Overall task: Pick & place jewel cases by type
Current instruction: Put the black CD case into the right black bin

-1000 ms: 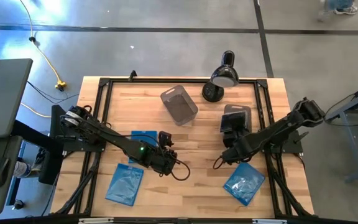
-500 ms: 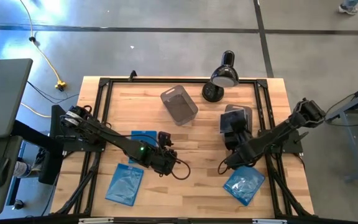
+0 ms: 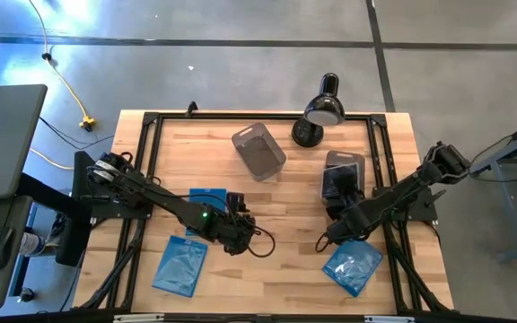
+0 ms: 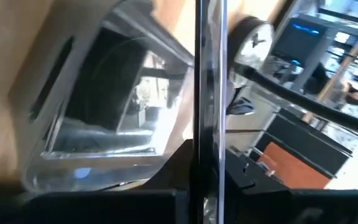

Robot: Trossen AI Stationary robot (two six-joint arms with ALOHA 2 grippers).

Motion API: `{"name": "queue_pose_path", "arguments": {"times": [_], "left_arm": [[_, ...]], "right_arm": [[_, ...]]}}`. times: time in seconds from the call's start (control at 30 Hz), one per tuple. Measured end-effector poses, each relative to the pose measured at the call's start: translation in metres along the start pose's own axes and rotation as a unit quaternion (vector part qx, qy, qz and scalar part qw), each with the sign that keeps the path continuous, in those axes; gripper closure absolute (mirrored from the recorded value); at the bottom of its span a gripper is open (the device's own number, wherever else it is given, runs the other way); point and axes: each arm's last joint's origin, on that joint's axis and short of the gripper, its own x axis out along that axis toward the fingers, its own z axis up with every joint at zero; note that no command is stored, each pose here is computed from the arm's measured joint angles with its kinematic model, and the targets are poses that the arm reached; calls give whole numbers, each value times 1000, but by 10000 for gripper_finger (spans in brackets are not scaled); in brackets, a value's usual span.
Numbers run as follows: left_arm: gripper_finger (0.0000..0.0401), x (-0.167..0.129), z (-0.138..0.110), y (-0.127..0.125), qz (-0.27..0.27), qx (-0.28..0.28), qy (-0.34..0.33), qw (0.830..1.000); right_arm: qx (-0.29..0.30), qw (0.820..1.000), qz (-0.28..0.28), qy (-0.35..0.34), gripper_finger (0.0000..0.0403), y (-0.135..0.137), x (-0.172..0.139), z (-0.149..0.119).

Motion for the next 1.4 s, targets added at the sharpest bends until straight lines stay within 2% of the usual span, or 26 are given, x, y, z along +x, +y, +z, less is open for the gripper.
{"name": "queue_pose_path", "arguments": {"times": [0.13,0.23,0.5,0.67,0.8,1.03,1.2,1.4], "left_arm": [[153,0,0,-1,-9,-11,1,1000],[153,0,0,-1,-9,-12,0,1000],[153,0,5,-1,-14,-25,-22,999],[153,0,6,-2,-24,-26,-25,999],[153,0,8,-2,-23,-29,-34,999],[153,-1,14,-2,-24,-34,-62,997],[153,-1,16,-2,-24,-24,-74,997],[153,-1,17,-1,-1,-7,-76,997]], "right_arm": [[-19,997,66,17,379,3,-1,-2],[-29,995,92,21,382,5,-1,-2],[-18,999,48,0,378,5,-7,-1],[9,997,45,-56,386,0,-25,6],[84,992,15,-96,378,-16,-41,11],[220,968,33,-115,387,-48,-64,8],[247,955,116,-120,380,-67,-77,5],[337,912,218,-83,388,-85,-73,4]]}}
